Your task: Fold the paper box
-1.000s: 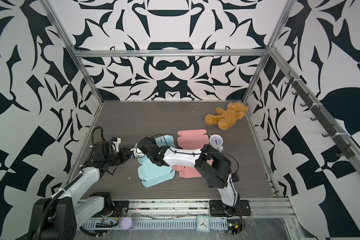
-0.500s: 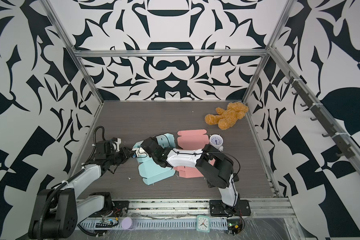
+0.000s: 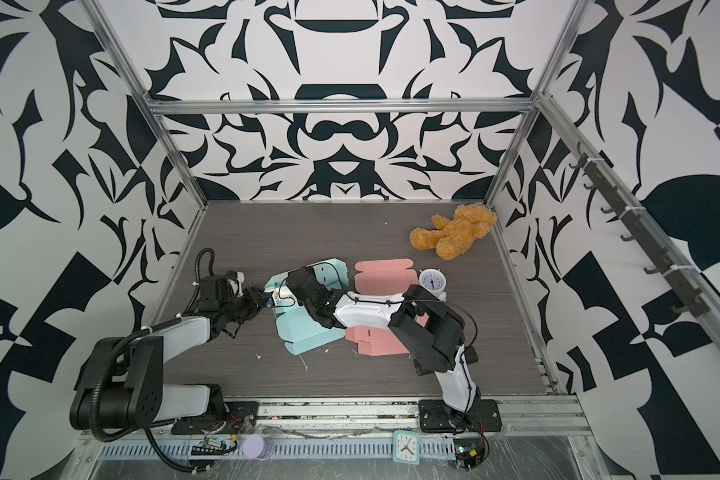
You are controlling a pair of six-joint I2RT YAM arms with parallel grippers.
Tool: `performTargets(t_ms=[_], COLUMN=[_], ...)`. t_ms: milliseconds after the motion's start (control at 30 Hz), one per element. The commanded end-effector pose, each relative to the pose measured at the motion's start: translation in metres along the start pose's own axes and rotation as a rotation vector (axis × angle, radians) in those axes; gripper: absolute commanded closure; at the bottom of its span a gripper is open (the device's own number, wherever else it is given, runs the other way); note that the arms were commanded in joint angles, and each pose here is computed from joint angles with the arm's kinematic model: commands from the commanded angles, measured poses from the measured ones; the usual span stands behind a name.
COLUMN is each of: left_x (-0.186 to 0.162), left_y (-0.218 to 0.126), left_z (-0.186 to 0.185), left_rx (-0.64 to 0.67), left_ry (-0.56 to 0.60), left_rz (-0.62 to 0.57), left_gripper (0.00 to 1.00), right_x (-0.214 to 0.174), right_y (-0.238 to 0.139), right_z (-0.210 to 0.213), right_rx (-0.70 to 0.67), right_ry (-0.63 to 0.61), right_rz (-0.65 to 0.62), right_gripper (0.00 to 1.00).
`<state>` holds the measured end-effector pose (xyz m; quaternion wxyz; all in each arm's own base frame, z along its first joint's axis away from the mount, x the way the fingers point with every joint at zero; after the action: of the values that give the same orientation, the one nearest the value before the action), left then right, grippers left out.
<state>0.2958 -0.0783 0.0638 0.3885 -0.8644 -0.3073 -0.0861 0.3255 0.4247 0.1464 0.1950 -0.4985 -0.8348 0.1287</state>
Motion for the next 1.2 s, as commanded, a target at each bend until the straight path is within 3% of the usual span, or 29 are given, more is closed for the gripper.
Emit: performTargets(t_ms=[0, 600, 1167], left_x=[-0.001, -0.047, -0.036], left_y=[0.005, -0.003, -0.004], left_z=[-0.001, 0.000, -0.002], left_rx=[-0.023, -0.001, 0.009], left_ry=[0.020, 0.050, 0.103], left_rz=[-0.021, 0.022, -0.055], left_gripper=[0.57, 0.54, 0.49], right_x=[0.006, 0.002, -0.007], right_y=[0.001, -0.011, -0.015], right_z=[-0.009, -0.007, -0.024], right_rx=[-0.070, -0.145, -0.177], right_ry=[-0.011, -0.038, -0.042], right_rz=[-0.001, -0.044, -0.027], right_gripper=[1.00, 1.00, 1.00])
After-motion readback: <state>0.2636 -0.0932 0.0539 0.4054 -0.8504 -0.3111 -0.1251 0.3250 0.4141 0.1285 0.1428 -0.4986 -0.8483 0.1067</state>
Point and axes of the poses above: each gripper's point midway between its finger pads, its own y axis out along the fingers, its own z axis along the line the jaws close on, x = y × z, the point moved 3 cm from there along -y, back along the fingers, and after that the axes turned 7 degrees about y, right-handed, at the moved point
